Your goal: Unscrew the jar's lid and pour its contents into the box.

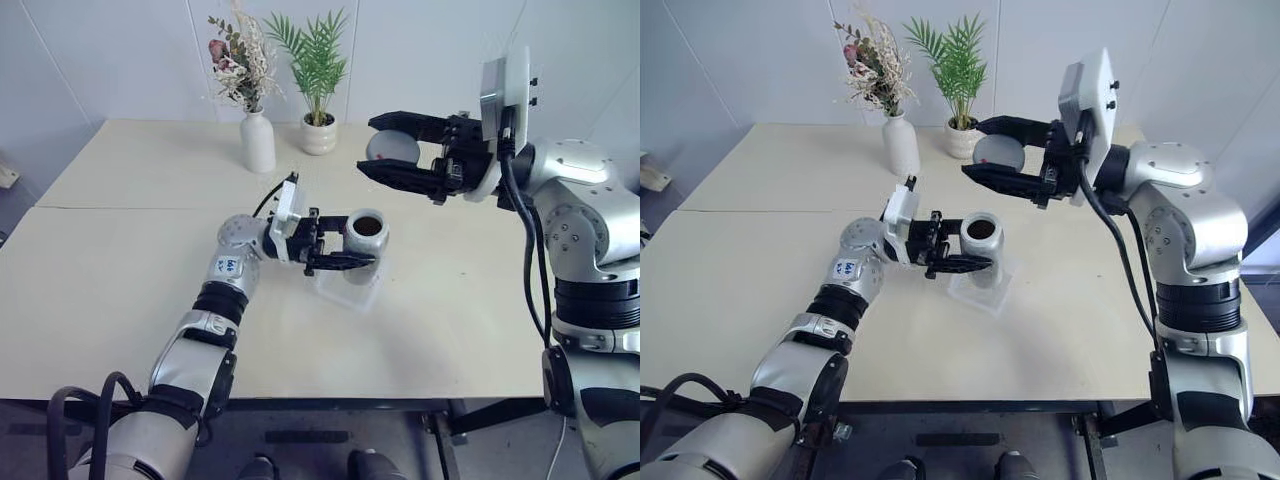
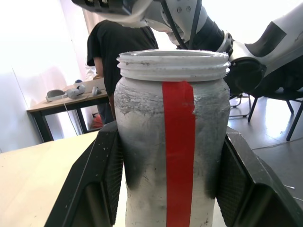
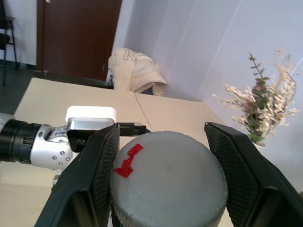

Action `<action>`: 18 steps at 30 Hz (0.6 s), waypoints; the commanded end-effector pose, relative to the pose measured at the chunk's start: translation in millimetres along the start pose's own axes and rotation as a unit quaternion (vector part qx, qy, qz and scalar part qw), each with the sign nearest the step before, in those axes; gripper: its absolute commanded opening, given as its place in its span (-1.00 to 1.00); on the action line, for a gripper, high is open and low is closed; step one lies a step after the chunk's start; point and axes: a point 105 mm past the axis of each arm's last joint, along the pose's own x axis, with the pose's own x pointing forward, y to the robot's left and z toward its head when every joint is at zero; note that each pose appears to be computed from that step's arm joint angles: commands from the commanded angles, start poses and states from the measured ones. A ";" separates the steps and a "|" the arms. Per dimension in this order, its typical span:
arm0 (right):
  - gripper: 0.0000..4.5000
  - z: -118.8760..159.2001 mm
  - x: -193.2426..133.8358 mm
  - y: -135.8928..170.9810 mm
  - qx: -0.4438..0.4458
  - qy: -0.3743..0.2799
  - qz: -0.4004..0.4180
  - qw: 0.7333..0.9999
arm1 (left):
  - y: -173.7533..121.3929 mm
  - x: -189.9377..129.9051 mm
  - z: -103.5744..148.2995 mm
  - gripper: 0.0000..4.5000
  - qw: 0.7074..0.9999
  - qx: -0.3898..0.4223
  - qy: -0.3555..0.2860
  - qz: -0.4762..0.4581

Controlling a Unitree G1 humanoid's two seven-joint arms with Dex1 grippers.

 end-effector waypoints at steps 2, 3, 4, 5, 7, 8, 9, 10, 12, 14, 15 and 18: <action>0.14 5.6 -34.7 -12.9 -0.023 0.020 -0.093 0.995 | 4.8 -16.7 18.4 0.01 0.999 0.036 0.009 0.017; 0.14 3.4 -39.2 -13.3 -0.021 0.025 -0.105 0.994 | 5.6 -19.5 18.7 0.01 0.999 0.036 0.011 0.024; 0.14 -0.2 -44.2 -12.5 -0.018 0.033 -0.118 0.992 | 6.5 -23.2 18.8 0.01 0.999 0.036 0.013 0.033; 0.14 -2.4 -47.5 -11.4 -0.015 0.038 -0.125 0.991 | 6.8 -25.6 18.9 0.01 0.998 0.036 0.015 0.039; 0.14 -14.3 -61.9 -6.9 -0.005 0.063 -0.159 0.985 | 8.8 -37.1 20.9 0.01 0.997 0.037 0.021 0.063; 0.14 -20.7 -68.3 -4.1 0.000 0.076 -0.175 0.982 | 10.1 -42.3 22.1 0.01 0.996 0.039 0.025 0.075; 0.14 -28.0 -73.8 -0.5 0.009 0.087 -0.190 0.978 | 12.1 -47.0 23.3 0.01 0.995 0.042 0.028 0.089; 0.14 -32.1 -76.5 2.0 0.015 0.093 -0.199 0.975 | 13.2 -49.4 23.9 0.01 0.994 0.043 0.030 0.097; 0.14 -43.2 -79.5 11.9 0.031 0.105 -0.210 0.972 | 16.3 -54.8 25.5 0.01 0.991 0.048 0.031 0.118; 0.14 -58.4 -82.4 22.2 0.047 0.121 -0.223 0.966 | 18.8 -59.7 26.2 0.01 0.989 0.046 0.030 0.136; 0.14 -68.3 -84.1 27.9 0.059 0.128 -0.234 0.962 | 19.6 -62.4 25.5 0.01 0.988 0.043 0.030 0.145; 0.14 -103.3 -93.7 43.6 0.097 0.156 -0.281 0.942 | 19.1 -69.8 20.7 0.01 0.986 0.032 0.035 0.160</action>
